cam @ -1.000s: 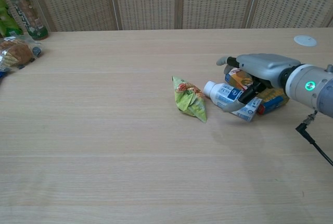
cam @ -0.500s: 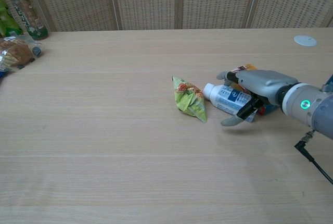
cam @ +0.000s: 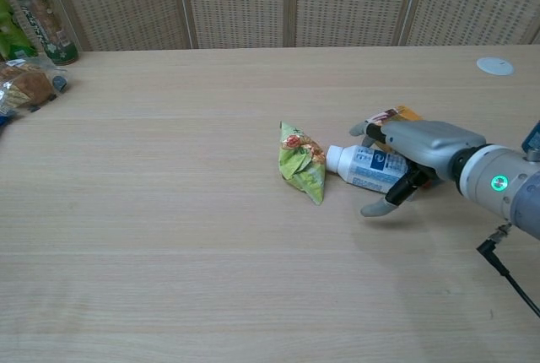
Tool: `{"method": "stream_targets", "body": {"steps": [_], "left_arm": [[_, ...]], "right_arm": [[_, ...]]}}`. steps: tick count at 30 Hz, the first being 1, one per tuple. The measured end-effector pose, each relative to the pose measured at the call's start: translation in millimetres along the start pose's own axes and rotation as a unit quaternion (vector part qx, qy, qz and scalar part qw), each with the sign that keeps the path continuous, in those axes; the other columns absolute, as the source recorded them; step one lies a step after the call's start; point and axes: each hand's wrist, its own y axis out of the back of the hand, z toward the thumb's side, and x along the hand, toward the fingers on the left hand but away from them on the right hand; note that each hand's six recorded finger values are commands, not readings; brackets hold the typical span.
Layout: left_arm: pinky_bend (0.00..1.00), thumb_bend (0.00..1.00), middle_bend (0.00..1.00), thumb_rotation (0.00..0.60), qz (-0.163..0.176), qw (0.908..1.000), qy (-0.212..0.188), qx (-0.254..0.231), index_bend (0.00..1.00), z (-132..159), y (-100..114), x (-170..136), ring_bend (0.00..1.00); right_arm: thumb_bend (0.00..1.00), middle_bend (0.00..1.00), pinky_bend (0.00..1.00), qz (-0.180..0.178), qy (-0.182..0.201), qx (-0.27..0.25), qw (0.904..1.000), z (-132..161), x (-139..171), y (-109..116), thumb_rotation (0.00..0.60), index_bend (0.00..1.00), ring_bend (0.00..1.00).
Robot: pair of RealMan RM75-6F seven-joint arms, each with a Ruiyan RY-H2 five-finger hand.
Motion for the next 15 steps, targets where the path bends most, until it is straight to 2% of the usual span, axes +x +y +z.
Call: {"method": "stream_targets", "body": {"steps": [3, 5, 13, 15], "left_arm": [[0.0, 0.35, 0.06, 0.6, 0.0, 1.0, 0.002, 0.0, 0.05, -0.5, 0.3, -1.0, 0.0], [0.0, 0.35, 0.06, 0.6, 0.001, 1.0, 0.002, 0.0, 0.05, -0.4, 0.6, -1.4, 0.0], [0.0, 0.35, 0.06, 0.6, 0.002, 1.0, 0.002, 0.002, 0.05, 0.0, 1.8, -1.2, 0.0], [0.0, 0.35, 0.06, 0.6, 0.003, 1.0, 0.002, 0.002, 0.05, 0.1, 2.0, -1.0, 0.0]], "right_arm": [[0.0, 0.21, 0.32, 0.002, -0.001, 0.001, 1.0, -1.5, -3.5, -3.2, 0.597, 0.0, 0.08], [0.0, 0.23, 0.36, 0.002, -0.001, 0.0, 1.0, -2.3, -6.1, -5.3, 0.6, 0.0, 0.12], [0.0, 0.42, 0.56, -0.015, 0.012, -0.011, 0.9998, -0.6, -9.2, -7.0, 0.6, 0.0, 0.34], [0.0, 0.48, 0.62, -0.021, 0.017, -0.014, 0.9995, 0.2, -9.0, -6.3, 0.6, 0.06, 0.41]]}}
